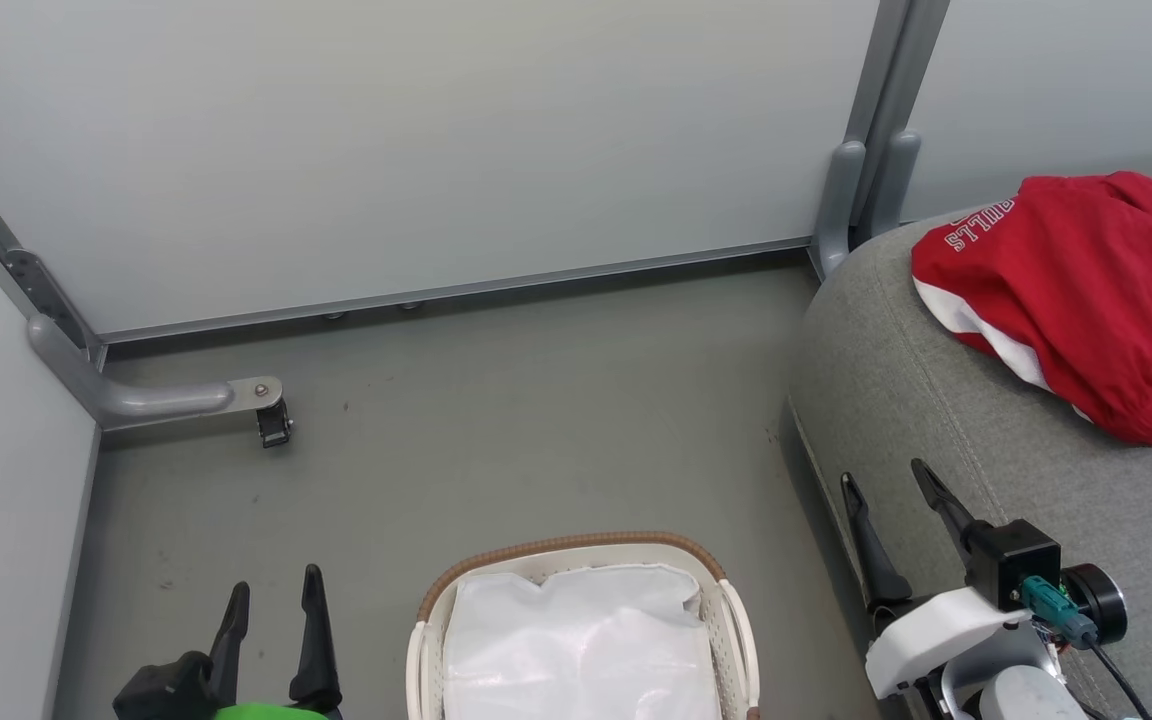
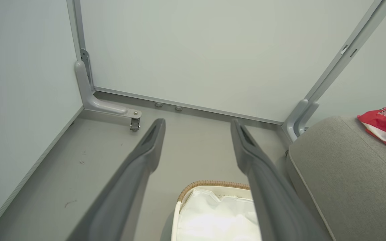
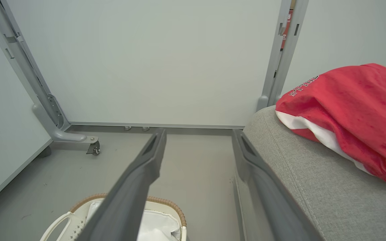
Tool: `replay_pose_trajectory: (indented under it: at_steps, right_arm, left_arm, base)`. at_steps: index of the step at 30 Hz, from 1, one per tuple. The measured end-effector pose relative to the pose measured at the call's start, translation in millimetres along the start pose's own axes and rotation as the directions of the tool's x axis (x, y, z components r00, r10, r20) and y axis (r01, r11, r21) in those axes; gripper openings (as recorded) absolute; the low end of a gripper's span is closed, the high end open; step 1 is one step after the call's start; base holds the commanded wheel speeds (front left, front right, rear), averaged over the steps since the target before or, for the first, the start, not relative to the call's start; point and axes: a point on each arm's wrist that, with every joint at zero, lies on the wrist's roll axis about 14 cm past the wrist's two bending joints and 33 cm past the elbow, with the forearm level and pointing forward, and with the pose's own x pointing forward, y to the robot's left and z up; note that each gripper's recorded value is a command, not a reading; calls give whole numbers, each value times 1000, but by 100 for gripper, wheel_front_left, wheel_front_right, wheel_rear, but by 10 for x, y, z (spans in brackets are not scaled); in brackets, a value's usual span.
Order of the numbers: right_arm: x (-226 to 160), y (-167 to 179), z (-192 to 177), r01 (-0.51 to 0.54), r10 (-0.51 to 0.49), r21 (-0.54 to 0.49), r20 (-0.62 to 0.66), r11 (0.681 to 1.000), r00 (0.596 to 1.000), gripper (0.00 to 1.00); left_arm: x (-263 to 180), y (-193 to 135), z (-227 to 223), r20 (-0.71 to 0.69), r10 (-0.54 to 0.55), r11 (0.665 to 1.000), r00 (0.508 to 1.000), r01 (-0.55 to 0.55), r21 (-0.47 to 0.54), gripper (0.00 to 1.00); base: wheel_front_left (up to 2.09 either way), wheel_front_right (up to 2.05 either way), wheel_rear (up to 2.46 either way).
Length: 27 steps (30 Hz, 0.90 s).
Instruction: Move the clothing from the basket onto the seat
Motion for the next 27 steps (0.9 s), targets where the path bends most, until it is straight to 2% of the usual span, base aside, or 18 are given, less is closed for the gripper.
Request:
replay_pose_trajectory:
  at_steps: [11,12,16,21,27]
  right_arm:
    - [14,-5,13,2,-2,7,4,1000,1000,100]
    - [14,-6,9,3,-3,8,3,1000,1000,0]
    - [-68,-3,-170,11,-10,21,-53,1000,999,0]
    - [-92,-66,-215,50,-42,107,-75,993,996,0]
    - [-96,-150,-211,98,-81,219,-84,971,993,0]
  left_arm:
    - [-3,7,-26,-8,0,1000,1000,0,-12,100]
    - [-3,6,-26,-8,-1,1000,1000,1,-12,0]
    - [-64,55,-166,-52,16,1000,999,-17,-15,0]
    - [-65,100,-195,-73,40,996,997,-46,-82,0]
    - [-48,153,-174,-80,66,981,995,-79,-178,0]
  base:
    - [0,0,0]
    - [0,0,0]
    - [0,0,0]
    - [0,0,0]
    - [0,0,0]
